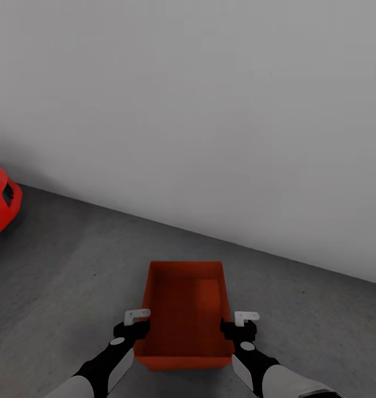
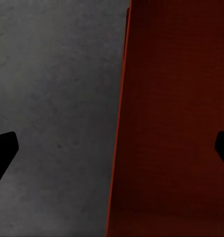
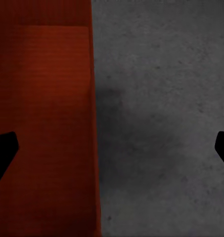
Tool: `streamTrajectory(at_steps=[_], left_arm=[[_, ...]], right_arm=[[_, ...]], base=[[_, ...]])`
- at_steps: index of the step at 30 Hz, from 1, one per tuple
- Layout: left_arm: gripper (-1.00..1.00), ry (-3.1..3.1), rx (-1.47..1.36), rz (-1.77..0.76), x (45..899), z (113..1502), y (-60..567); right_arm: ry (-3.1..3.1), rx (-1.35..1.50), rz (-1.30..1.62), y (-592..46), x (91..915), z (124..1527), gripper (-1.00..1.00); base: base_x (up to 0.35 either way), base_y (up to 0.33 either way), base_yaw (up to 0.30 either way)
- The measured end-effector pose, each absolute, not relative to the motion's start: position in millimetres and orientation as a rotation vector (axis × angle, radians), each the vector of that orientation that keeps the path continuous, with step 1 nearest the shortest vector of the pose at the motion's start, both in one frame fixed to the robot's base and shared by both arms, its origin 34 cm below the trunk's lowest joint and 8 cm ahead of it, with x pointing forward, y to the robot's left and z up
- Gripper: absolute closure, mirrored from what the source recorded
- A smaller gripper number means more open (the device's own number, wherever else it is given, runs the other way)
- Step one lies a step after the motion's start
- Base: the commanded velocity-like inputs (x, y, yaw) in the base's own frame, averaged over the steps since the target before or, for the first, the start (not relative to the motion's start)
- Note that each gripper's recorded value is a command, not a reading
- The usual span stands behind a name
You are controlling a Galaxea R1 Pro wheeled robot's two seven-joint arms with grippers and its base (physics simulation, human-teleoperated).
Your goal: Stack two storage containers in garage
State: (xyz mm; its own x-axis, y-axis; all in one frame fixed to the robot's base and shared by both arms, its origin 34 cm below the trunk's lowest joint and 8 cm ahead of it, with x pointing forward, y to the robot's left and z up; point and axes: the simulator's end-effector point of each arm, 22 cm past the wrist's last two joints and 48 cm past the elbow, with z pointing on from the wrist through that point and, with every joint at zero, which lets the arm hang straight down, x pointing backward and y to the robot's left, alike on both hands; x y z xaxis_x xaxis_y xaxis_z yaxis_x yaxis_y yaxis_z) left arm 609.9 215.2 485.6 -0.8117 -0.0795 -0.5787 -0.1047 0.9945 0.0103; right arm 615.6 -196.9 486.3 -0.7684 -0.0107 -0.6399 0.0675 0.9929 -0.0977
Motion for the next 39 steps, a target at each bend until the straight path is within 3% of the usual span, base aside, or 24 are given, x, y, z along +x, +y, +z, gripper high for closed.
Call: streamTrajectory(at_steps=[39], left_arm=[[-1.0, 2.518, -0.126, 0.051, 614, 550, 214]], right_arm=[[2.445, 0.037, -0.148, -196, 617, 549, -1.0]], base=[[0.0, 0.0, 0.0]])
